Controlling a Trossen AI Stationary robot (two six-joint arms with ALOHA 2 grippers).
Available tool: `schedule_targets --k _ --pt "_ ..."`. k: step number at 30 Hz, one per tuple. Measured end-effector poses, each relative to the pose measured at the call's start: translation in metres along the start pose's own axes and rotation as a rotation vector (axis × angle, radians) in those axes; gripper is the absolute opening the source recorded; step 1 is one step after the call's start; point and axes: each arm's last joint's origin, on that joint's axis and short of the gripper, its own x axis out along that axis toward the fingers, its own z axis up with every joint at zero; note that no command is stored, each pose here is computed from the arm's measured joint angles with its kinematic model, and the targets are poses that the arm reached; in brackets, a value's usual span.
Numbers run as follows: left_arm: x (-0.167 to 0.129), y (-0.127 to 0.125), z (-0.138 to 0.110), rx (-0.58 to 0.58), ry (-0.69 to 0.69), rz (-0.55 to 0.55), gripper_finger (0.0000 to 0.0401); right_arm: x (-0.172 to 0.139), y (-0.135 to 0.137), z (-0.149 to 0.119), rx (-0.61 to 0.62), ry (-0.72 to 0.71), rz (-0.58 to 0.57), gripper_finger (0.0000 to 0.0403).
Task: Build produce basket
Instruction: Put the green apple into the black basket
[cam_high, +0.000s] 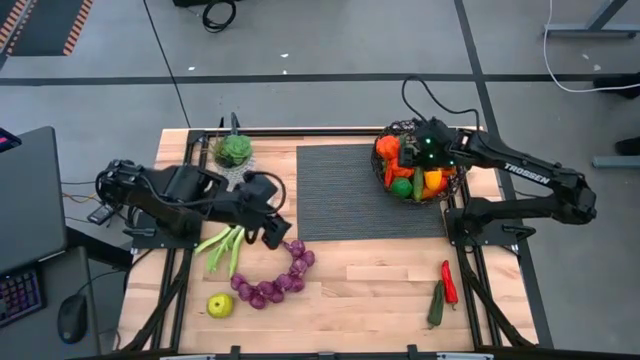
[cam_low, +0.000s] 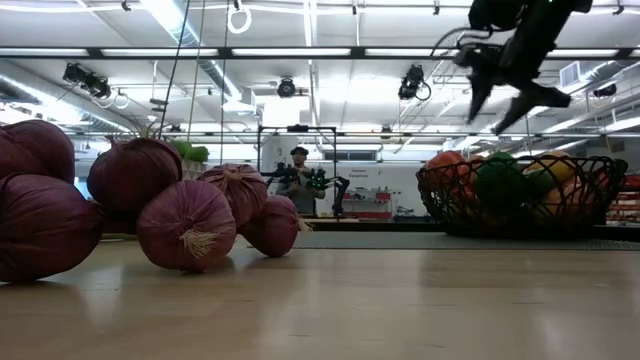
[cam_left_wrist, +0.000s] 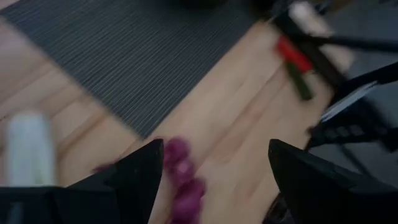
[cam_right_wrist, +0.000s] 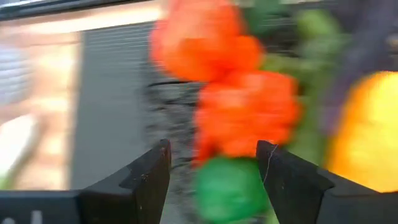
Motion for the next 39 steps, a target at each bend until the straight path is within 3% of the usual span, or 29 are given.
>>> schedule_targets --k 8,13,23,30,39 --pt "-0.001 0.001 -0.025 -0.009 0.123 0.097 0.0293 -0.021 0.038 0.004 -0.207 -0.070 0.512 0.0241" --pt "0.005 -0.006 -0.045 -0.047 0.211 0.164 0.0293 -0.028 0.054 -0.002 -0.335 -0.084 0.675 0.0242" --pt "0.032 -0.027 -0.093 -0.108 0.537 0.305 0.0294 -0.034 0.064 -0.028 -0.526 0.032 0.782 0.0299" --pt "0.042 -0.042 -0.128 -0.099 0.731 0.347 0.0309 -0.037 0.068 -0.039 -0.571 0.073 0.815 0.0353" --pt "0.039 -0.049 -0.142 -0.035 0.750 0.301 0.0314 -0.038 0.069 -0.044 -0.581 0.064 0.809 0.0375"
